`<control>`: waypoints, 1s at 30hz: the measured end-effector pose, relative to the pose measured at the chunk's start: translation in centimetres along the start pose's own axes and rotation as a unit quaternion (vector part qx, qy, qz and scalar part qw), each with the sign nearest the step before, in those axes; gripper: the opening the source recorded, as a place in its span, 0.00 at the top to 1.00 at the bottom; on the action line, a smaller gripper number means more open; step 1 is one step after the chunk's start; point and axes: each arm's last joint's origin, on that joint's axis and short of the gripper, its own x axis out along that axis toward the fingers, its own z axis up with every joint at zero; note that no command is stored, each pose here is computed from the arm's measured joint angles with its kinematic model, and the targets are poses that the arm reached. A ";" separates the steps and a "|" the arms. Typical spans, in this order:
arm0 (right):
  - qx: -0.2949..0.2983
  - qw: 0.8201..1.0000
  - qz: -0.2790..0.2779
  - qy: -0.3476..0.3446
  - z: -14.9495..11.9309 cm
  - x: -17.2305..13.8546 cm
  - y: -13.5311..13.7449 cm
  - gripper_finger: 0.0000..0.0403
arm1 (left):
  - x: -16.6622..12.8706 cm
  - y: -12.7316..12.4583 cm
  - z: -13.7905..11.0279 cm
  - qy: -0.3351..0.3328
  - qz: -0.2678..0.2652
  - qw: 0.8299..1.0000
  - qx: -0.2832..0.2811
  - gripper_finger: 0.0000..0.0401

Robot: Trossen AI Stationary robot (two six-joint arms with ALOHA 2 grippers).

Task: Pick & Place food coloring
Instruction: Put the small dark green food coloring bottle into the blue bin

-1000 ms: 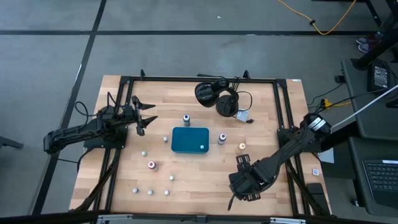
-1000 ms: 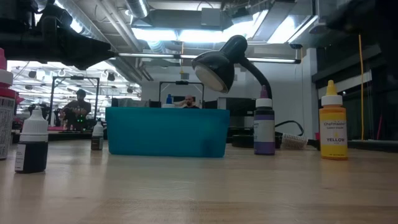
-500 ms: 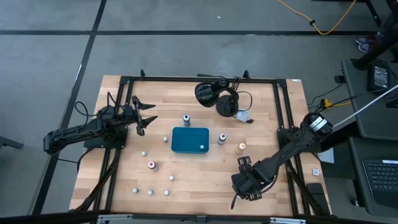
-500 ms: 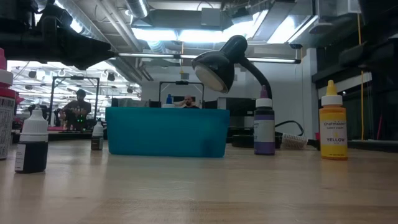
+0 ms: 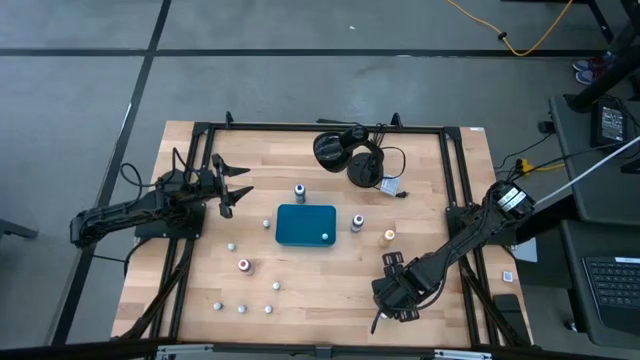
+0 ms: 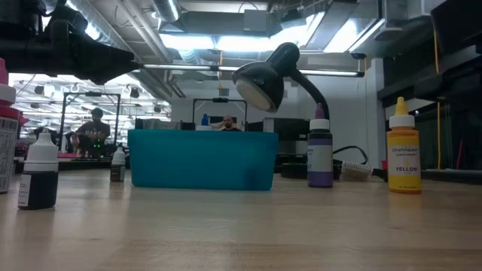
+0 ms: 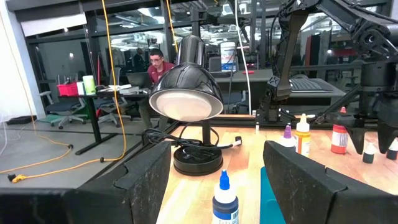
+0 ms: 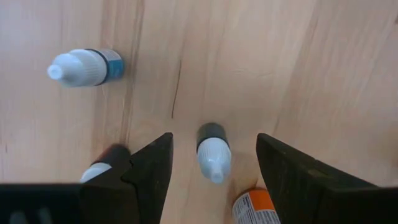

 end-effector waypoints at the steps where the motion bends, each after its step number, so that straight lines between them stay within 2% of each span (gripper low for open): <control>1: 0.000 1.000 0.001 0.001 0.0 0.0 0.0 0.43 | 0.0 0.0 0.0 0.000 0.000 1.000 0.000 0.37; 5: 0.000 1.000 0.008 0.005 0.0 0.0 0.0 0.48 | 0.0 0.0 0.0 0.000 0.000 1.000 0.000 0.37; 21: 0.025 1.000 0.014 0.012 -0.1 0.0 0.1 0.83 | 0.0 0.0 0.0 0.000 0.000 1.000 0.000 0.37; 25: 0.026 0.999 0.018 0.005 0.4 -0.6 0.4 0.84 | 0.0 0.0 0.0 0.000 0.000 1.000 0.000 0.37; 30: 0.041 0.999 0.019 0.001 1.8 -3.0 0.4 0.80 | 0.0 0.0 0.0 0.000 0.000 1.000 0.000 0.37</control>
